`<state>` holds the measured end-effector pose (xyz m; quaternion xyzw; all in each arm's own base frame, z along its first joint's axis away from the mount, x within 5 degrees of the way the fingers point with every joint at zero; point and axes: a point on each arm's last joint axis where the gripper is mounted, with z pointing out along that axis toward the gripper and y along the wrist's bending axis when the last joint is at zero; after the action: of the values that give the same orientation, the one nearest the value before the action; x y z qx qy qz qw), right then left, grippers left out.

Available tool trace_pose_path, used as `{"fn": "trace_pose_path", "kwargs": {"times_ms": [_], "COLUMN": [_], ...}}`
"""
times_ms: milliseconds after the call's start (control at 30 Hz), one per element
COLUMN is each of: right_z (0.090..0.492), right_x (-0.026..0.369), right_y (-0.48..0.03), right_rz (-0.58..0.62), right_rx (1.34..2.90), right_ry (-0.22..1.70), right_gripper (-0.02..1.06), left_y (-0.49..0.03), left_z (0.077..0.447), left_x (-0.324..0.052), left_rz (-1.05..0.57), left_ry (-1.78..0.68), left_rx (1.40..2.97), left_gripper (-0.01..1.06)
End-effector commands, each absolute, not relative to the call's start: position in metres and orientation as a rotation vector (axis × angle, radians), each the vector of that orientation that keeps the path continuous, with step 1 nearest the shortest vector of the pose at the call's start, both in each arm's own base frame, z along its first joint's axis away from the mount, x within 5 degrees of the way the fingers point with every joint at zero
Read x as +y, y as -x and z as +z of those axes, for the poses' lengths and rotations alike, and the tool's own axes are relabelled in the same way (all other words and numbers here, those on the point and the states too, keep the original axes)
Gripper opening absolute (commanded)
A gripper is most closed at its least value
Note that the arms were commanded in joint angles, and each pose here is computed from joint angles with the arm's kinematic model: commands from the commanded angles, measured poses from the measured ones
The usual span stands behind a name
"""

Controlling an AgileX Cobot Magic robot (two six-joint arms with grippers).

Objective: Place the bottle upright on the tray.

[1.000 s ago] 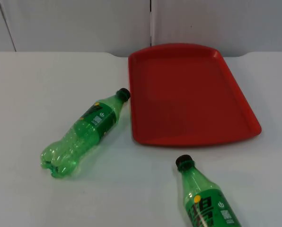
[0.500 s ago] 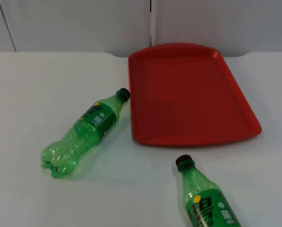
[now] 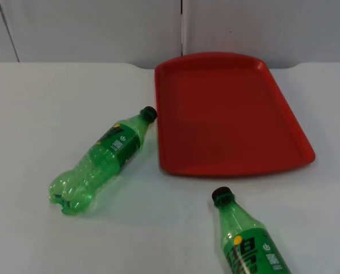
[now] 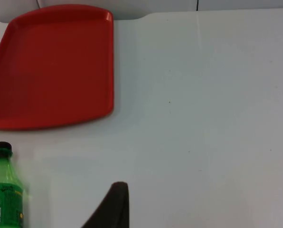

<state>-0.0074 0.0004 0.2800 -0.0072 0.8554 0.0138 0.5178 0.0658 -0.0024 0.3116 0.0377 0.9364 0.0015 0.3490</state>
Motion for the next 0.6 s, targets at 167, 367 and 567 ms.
{"fn": "trace_pose_path", "kwargs": {"times_ms": [167,367,567], "right_z": [0.280,0.280,0.280], "right_x": [0.001,0.001,0.001], "right_y": [0.007,0.007,0.007], "right_rz": [0.031,0.031,0.031], "right_rx": [2.044,2.044,2.044], "right_ry": [0.012,0.012,0.012], "right_gripper": [1.05,1.05,1.05], "left_y": [-0.085,-0.100,-0.115], "left_z": [0.320,0.320,0.319], "left_x": [-0.002,-0.003,-0.003], "left_rz": [0.033,0.032,0.037], "left_ry": [-0.139,-0.142,-0.155], "left_rx": [2.431,2.422,2.428], "left_gripper": [1.05,1.05,1.05]}}
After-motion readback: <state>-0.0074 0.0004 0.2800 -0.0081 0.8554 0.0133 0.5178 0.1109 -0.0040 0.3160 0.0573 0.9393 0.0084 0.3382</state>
